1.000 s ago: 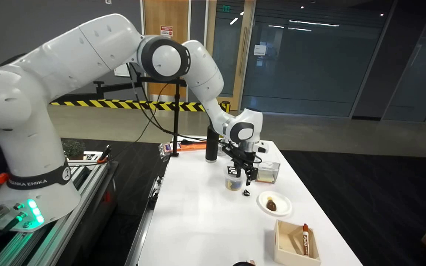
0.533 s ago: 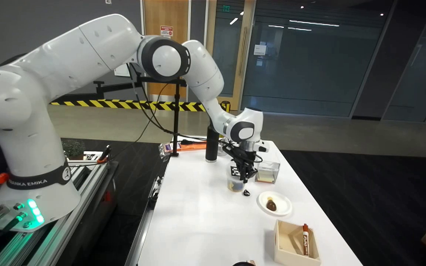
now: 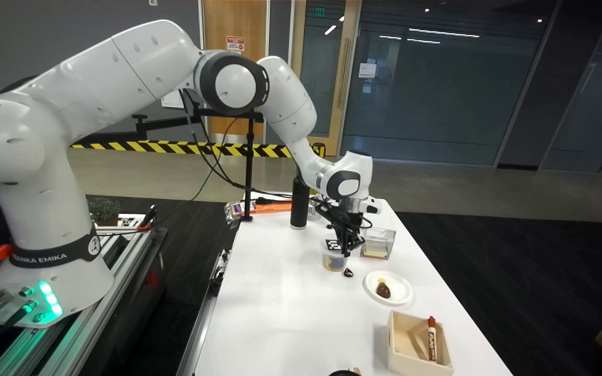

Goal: Put the white lid on top of the clear container on the left.

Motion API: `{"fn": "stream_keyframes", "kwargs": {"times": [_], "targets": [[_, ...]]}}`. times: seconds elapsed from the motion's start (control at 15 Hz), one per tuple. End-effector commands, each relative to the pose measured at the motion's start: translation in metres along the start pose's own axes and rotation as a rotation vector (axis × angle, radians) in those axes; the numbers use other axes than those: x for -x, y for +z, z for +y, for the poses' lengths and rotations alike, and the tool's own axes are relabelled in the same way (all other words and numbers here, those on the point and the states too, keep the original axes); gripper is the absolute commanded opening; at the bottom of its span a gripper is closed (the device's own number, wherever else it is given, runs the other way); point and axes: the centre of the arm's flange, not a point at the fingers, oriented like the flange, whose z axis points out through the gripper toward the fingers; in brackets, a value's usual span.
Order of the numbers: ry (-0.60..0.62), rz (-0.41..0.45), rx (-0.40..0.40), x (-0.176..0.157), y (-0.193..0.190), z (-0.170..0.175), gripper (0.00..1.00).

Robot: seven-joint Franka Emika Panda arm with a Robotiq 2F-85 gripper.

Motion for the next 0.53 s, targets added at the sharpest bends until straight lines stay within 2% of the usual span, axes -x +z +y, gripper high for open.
{"fn": "stream_keyframes", "kwargs": {"times": [0.0,0.13,0.47], "targets": [[-0.024,-0.005,0.027,-0.0053,0.0047,0.0018,0.35],[-0.022,-0.012,0.024,-0.0041,0.0062,0.0034,0.43],[-0.015,-0.013,0.036,-0.0015,0.0062,0.0082,0.77]]}}
